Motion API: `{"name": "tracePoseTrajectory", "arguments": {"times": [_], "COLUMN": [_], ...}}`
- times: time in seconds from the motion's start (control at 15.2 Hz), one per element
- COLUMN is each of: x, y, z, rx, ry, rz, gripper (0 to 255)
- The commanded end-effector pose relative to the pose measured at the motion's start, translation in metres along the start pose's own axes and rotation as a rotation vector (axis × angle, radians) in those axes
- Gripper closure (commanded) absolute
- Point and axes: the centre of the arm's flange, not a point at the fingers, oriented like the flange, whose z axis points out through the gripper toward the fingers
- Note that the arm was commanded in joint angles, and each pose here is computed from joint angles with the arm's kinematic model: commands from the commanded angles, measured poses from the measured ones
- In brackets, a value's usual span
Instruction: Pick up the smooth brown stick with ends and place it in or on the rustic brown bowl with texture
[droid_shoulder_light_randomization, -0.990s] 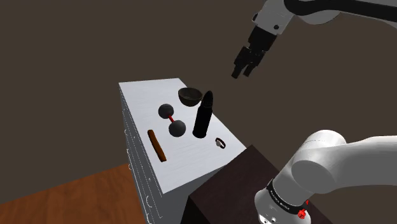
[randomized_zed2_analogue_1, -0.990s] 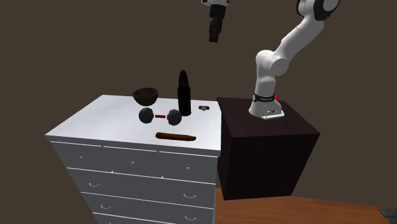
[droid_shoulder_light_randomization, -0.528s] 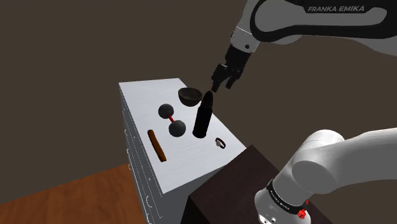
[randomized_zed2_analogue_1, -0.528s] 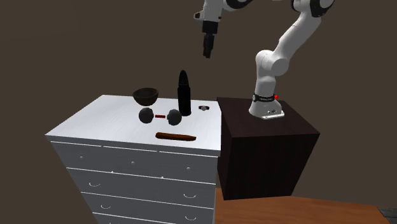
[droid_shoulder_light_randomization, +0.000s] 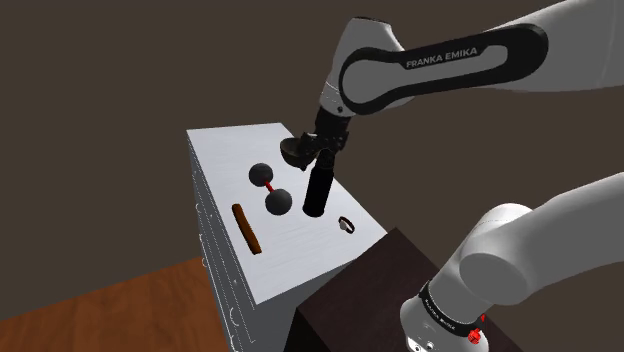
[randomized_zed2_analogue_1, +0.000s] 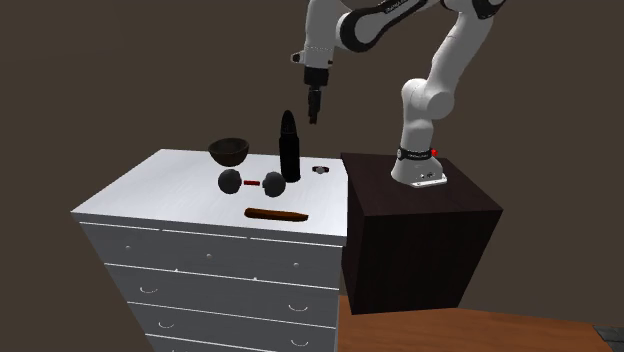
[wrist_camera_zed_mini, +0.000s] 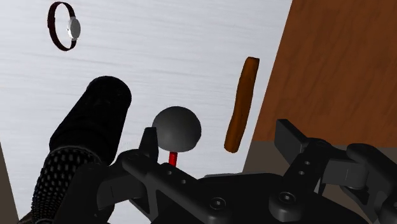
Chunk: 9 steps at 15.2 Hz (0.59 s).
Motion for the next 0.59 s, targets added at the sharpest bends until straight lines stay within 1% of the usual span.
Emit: {"name": "tracePoseTrajectory", "arguments": {"times": [0.0, 0.53], "x": [0.008, 0.047], "y": [-0.011, -0.052], "z": [0.021, 0.114], "rx": [-0.006, -0.031], "ry": [-0.004, -0.025], "rz": [0.013, 0.064], "gripper": [0, 0]}}
